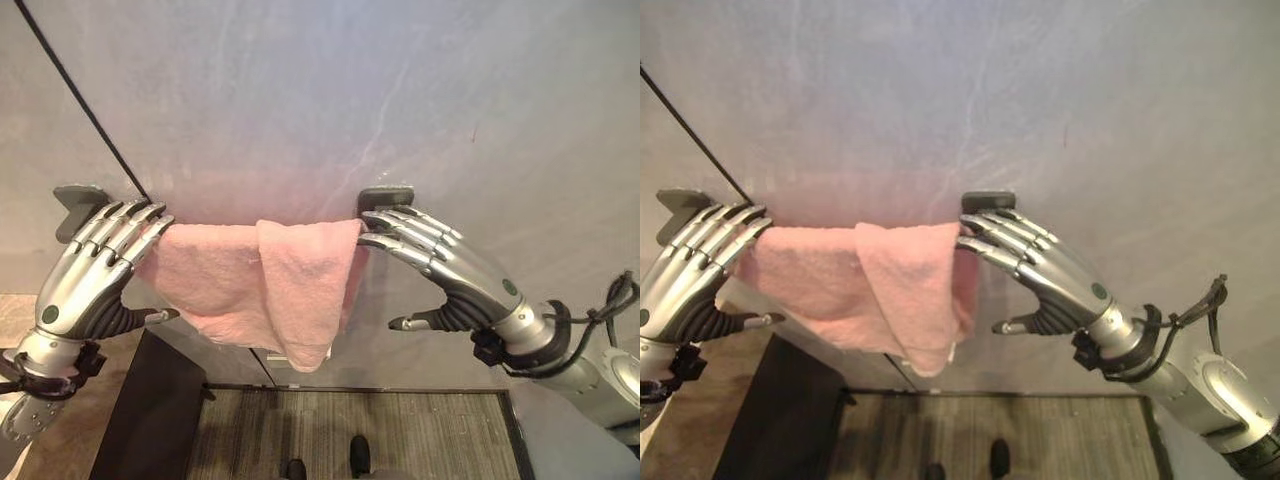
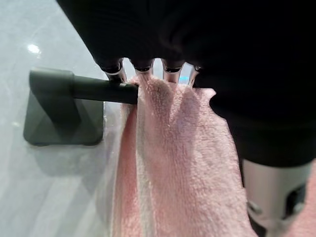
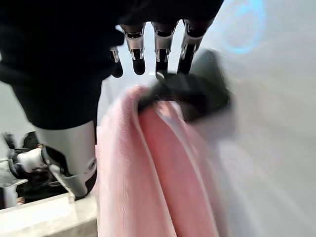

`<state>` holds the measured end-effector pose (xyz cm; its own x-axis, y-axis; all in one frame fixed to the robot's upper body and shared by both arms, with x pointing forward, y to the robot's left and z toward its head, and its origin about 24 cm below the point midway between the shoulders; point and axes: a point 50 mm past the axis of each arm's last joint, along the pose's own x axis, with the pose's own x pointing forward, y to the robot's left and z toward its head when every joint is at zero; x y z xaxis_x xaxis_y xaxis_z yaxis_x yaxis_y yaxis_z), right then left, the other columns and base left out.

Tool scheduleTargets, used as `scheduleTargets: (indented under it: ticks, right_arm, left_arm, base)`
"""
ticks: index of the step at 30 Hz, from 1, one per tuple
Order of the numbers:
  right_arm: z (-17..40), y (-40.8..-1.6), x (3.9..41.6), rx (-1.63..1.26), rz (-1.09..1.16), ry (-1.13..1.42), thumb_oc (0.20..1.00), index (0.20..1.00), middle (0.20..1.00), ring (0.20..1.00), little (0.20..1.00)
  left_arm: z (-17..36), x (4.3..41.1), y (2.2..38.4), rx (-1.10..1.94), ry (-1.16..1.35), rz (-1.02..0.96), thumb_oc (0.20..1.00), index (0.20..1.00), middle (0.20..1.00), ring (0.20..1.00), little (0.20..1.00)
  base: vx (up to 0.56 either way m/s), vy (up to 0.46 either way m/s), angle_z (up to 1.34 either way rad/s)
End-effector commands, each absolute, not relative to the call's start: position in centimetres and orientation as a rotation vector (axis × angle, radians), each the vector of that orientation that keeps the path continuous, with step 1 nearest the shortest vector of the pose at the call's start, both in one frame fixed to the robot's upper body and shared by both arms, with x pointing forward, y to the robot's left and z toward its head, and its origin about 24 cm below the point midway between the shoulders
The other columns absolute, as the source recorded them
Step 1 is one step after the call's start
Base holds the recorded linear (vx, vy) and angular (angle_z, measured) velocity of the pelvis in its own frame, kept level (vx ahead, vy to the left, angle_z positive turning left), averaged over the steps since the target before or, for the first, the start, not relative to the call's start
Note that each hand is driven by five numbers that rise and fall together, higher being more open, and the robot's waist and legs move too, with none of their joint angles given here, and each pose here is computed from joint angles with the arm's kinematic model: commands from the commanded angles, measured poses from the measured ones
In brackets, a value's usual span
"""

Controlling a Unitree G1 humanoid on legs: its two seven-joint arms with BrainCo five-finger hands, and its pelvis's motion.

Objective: Put brush and paste in cup on sink, flatten towel.

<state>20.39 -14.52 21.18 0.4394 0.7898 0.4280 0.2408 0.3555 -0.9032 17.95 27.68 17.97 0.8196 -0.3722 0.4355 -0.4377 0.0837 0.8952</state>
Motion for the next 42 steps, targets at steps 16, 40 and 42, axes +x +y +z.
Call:
scheduleTargets:
  ticks: [16, 40, 42]
  right_arm:
    - [21.7, -13.6, 19.1, -1.205, 0.536, -1.131, 1.0, 1.0, 1.0, 1.0, 1.0]
    - [17.7, -18.9, 22.8, -1.597, 0.592, -0.676, 1.0, 1.0, 1.0, 1.0, 1.0]
    - [17.7, -19.2, 22.8, -1.603, 0.582, -0.667, 1.0, 1.0, 1.0, 1.0, 1.0]
  left_arm:
    - [17.7, 17.8, 28.6, 1.553, -0.546, -0.032, 1.0, 1.0, 1.0, 1.0, 1.0]
    - [17.1, 16.9, 32.1, 1.639, -0.304, 0.039, 1.0, 1.0, 1.0, 1.0, 1.0]
    - [16.9, 16.7, 32.6, 1.65, -0.276, 0.053, 1.0, 1.0, 1.0, 1.0, 1.0]
  base:
    - [0.0, 0.005, -0.02]
    - [0.0, 0.004, -0.02]
    - [0.0, 0.0, 0.0]
